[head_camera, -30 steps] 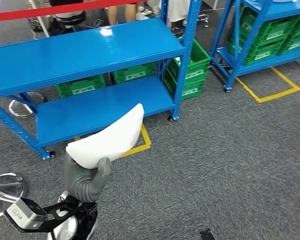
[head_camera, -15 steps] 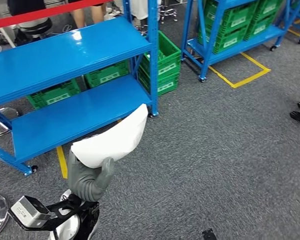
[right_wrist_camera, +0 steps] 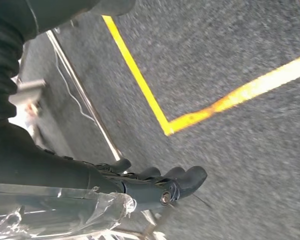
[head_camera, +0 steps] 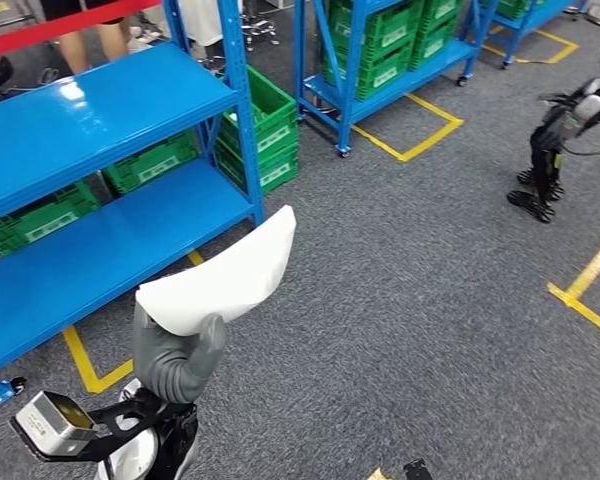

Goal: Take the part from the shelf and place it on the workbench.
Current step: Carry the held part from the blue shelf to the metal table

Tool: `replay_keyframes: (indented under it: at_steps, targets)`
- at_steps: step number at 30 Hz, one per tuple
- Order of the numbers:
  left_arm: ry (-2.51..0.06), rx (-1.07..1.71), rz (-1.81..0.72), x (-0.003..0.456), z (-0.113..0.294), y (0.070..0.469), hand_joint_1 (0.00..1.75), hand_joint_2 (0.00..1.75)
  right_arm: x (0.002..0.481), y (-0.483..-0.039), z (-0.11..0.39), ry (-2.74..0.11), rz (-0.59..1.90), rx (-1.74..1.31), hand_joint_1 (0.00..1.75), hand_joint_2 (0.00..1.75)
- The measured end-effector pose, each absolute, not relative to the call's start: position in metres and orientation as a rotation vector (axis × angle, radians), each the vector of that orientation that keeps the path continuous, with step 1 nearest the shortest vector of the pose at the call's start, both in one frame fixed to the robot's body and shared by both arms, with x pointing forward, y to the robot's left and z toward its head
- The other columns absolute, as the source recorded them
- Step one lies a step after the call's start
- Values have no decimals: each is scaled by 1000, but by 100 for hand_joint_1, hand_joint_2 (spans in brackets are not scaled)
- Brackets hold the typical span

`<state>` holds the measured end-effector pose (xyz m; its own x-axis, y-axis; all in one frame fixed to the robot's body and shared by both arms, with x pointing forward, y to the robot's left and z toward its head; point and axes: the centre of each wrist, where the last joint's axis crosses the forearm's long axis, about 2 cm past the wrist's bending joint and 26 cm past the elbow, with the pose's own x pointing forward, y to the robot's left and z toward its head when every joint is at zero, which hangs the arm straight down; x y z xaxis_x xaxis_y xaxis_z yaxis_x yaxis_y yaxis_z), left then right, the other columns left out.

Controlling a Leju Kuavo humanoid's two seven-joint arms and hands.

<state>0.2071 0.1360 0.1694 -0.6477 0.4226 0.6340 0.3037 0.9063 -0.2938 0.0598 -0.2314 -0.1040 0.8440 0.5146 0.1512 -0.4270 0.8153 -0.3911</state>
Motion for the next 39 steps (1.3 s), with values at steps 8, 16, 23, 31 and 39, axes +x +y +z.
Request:
replay_keyframes:
  at_steps: [8, 16, 23, 31, 39]
  targets:
    - [-2319, -530, 199, 208, 169, 134, 175, 175, 61, -232, -104, -254, 494, -357, 0, 175]
    - [-2327, -544, 190, 211, 171, 133, 175, 175, 62, -233, -104, -251, 486, -360, 0, 175]
    - [-2314, -564, 181, 214, 169, 131, 175, 175, 61, -235, -104, -245, 443, -369, 0, 175]
    - [-2304, -584, 173, 217, 167, 127, 175, 175, 58, -236, -105, -241, 427, -371, 0, 175]
    - [-2286, -604, 148, 221, 164, 120, 175, 175, 59, -245, -106, -211, 399, -382, 0, 175]
